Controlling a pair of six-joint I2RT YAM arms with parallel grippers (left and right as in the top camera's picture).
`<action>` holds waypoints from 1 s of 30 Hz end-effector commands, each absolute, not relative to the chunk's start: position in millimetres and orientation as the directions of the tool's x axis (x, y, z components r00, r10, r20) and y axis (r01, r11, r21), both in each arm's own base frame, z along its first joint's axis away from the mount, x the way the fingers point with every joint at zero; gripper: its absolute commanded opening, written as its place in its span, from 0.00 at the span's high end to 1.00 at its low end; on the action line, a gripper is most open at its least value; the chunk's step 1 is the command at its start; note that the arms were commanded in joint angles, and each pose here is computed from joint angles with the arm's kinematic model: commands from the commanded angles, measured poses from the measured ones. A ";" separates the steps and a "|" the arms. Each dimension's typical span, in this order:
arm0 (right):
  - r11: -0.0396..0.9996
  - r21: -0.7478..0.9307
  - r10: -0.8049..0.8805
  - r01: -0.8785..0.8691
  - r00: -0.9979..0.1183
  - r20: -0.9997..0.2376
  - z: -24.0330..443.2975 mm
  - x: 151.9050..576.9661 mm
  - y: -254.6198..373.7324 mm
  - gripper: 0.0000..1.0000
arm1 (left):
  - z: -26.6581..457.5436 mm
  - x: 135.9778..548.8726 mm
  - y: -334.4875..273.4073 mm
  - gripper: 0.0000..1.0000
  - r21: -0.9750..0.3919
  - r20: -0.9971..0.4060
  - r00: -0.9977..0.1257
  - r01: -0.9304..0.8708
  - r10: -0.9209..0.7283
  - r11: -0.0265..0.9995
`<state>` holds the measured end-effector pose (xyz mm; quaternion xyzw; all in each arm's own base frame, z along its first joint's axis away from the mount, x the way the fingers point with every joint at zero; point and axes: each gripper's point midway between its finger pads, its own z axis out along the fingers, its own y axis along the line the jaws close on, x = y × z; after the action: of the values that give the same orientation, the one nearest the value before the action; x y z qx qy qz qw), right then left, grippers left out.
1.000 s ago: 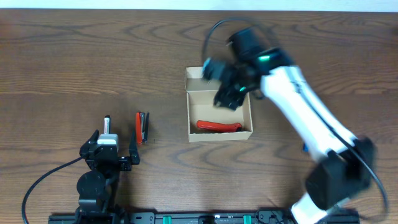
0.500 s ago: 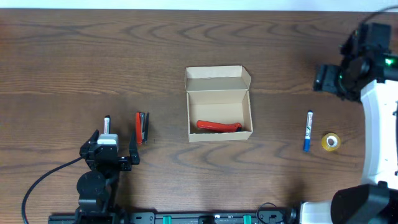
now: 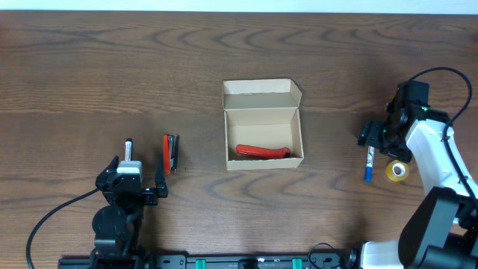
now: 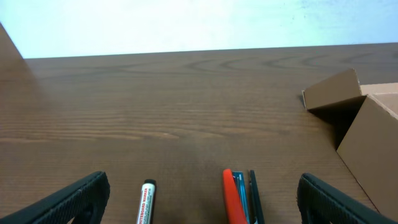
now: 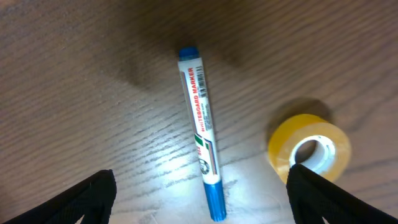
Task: Pack container
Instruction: 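Move the right gripper to the blue-capped marker and grasp it, then place the blue-capped marker into the box with the right gripper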
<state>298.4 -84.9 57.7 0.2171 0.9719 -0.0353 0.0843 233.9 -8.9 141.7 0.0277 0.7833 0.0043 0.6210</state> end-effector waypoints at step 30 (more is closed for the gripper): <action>0.922 -0.004 0.387 0.387 -0.922 0.022 -19.8 293.4 -73.0 0.99 | 128.0 233.6 -9.1 0.05 0.038 -0.965 -0.257 0.038 0.047 0.999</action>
<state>301.2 -76.3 -5.0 0.2078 0.9781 -0.0069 0.0111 233.8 -8.9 141.6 0.0279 0.7834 0.0044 0.6208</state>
